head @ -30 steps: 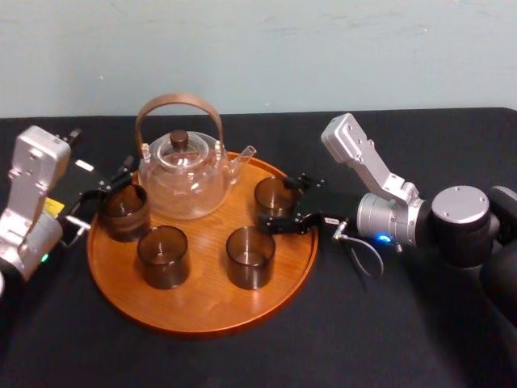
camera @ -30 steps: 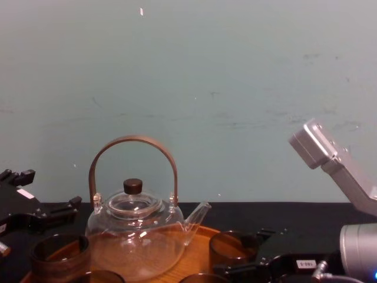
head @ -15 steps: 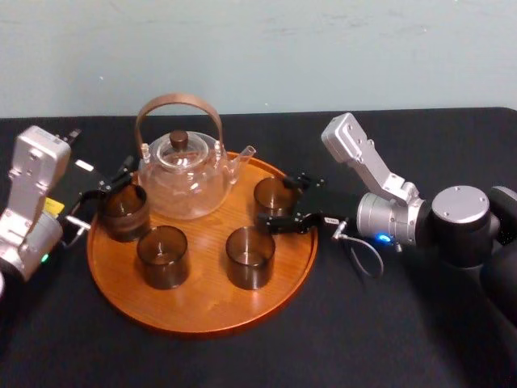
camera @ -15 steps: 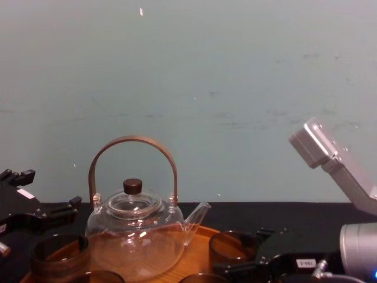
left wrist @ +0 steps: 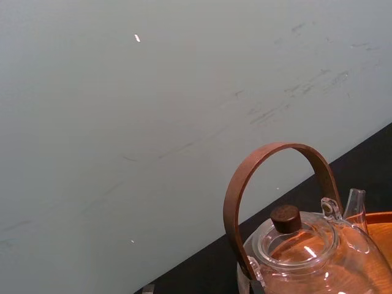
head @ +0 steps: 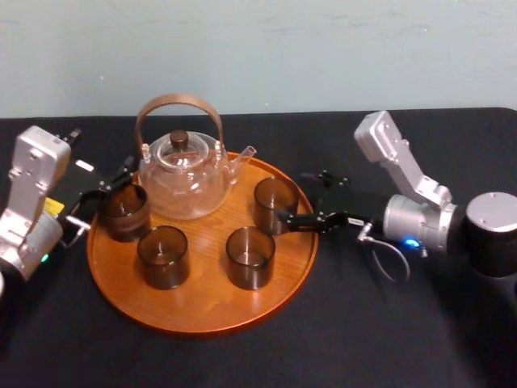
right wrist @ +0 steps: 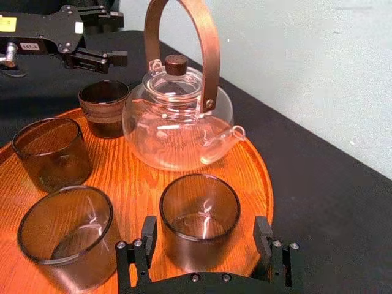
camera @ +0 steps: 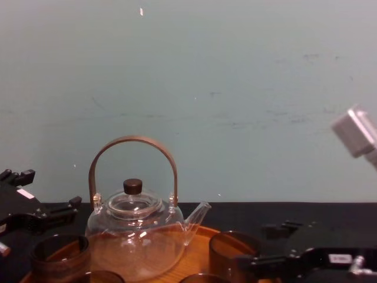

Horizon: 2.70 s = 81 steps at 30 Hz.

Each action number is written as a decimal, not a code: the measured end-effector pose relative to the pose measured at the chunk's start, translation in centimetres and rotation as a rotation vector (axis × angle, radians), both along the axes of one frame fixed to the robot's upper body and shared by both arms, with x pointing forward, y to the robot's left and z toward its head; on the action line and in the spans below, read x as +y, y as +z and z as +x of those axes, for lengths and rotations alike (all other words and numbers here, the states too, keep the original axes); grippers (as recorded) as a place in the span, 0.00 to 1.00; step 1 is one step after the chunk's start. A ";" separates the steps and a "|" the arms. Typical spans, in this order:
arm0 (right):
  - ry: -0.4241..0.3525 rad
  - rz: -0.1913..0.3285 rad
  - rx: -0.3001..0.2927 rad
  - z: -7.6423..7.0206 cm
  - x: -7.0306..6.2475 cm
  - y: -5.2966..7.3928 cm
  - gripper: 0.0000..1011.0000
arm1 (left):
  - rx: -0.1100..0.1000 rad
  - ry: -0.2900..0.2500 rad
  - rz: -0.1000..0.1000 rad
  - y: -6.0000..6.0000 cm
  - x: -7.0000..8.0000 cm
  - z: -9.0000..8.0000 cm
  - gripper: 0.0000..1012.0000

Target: Pick up the glass from the table and place it on the tray.

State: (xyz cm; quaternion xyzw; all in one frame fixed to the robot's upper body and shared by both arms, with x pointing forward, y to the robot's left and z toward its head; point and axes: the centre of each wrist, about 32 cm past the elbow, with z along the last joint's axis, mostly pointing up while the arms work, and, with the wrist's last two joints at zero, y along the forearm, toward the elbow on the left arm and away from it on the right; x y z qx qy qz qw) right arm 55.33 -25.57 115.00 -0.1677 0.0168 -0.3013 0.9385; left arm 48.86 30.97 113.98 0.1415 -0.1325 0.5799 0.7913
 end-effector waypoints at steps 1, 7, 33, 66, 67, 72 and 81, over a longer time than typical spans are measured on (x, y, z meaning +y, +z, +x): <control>-0.002 0.001 -0.001 -0.2 -0.2 0.1 0.99 | 0.000 0.000 0.000 0.0 0.0 0.0 0.99; 0.000 0.005 -0.015 -2.0 -1.9 0.7 0.99 | 0.000 0.000 0.000 0.0 0.0 0.0 0.99; -0.332 0.038 -0.155 -7.3 -4.4 1.0 0.99 | 0.000 0.000 0.000 0.0 0.0 0.0 0.99; -0.541 0.020 -0.179 -6.4 -3.9 -2.2 0.99 | 0.000 0.000 0.000 0.0 0.0 0.0 0.99; -0.541 0.020 -0.179 -6.4 -3.9 -2.2 0.99 | 0.000 0.000 0.000 0.0 0.0 0.0 0.99; -0.540 0.021 -0.179 -6.4 -3.9 -2.2 0.99 | 0.000 0.000 0.000 0.0 0.0 0.0 0.99; -0.539 0.021 -0.178 -6.4 -3.9 -2.2 0.99 | 0.000 0.000 0.000 0.0 0.0 0.0 0.99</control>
